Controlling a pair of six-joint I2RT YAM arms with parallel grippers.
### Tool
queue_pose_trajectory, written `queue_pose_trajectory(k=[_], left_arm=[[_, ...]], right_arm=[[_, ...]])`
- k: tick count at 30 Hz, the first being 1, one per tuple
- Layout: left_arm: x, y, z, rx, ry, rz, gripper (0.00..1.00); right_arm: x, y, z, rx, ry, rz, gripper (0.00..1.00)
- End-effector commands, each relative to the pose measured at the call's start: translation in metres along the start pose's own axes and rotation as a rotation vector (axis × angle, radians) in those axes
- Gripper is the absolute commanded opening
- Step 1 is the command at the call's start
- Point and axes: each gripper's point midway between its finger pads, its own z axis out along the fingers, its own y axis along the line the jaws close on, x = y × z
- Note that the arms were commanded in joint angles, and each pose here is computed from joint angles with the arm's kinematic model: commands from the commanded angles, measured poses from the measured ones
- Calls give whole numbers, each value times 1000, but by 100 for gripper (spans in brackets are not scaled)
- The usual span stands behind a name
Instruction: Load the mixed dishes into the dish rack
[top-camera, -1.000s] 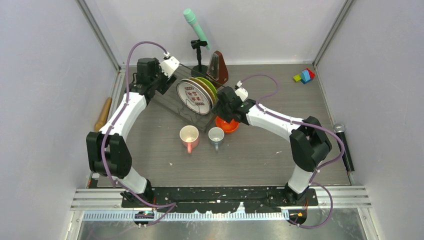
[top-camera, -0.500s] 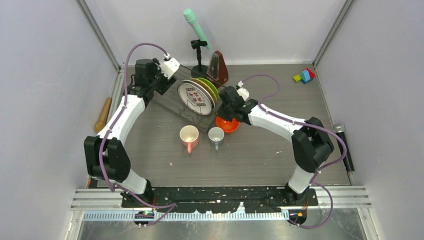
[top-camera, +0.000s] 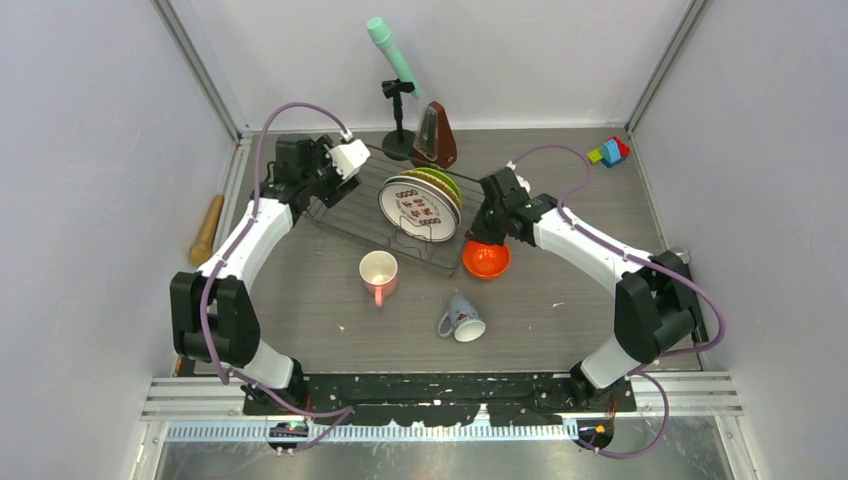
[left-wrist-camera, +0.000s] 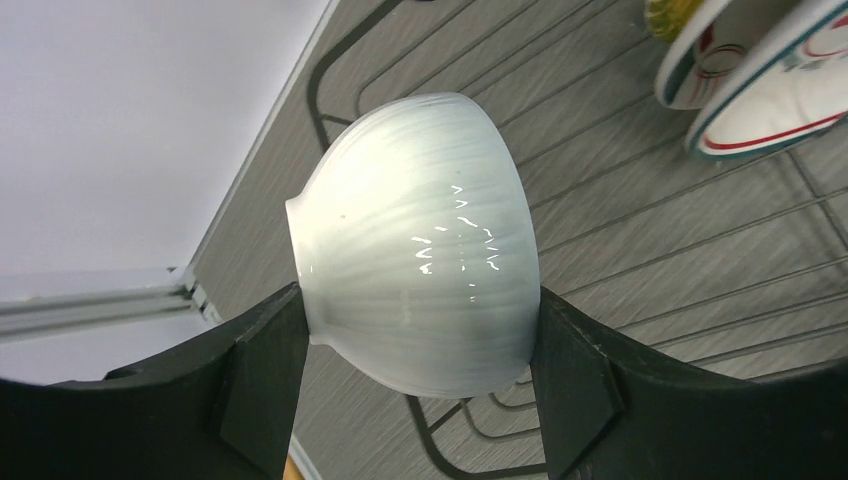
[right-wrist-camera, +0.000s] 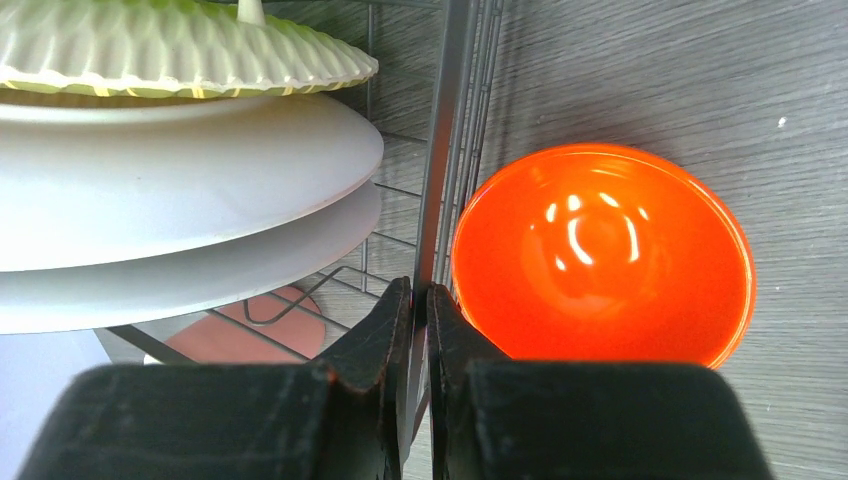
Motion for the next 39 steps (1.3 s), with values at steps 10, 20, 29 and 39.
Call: queue_pose_trajectory(k=[10,20,29,39], left_arm=[[-17,-2,35,-34,-48,242,0],[-4,-7,64,-84,-47,288,0],[1,-4,88,-179,-97,368,0],[14,-25,85,-85,-37,403,55]], right_arm=[[-17,45,-24,-177,-9,-50,1],[-20,52,-22,-216,-3,-35,1],[-20,53,-20,-230,6,-25,1],[-23,56,-20,-242,6,-15,1]])
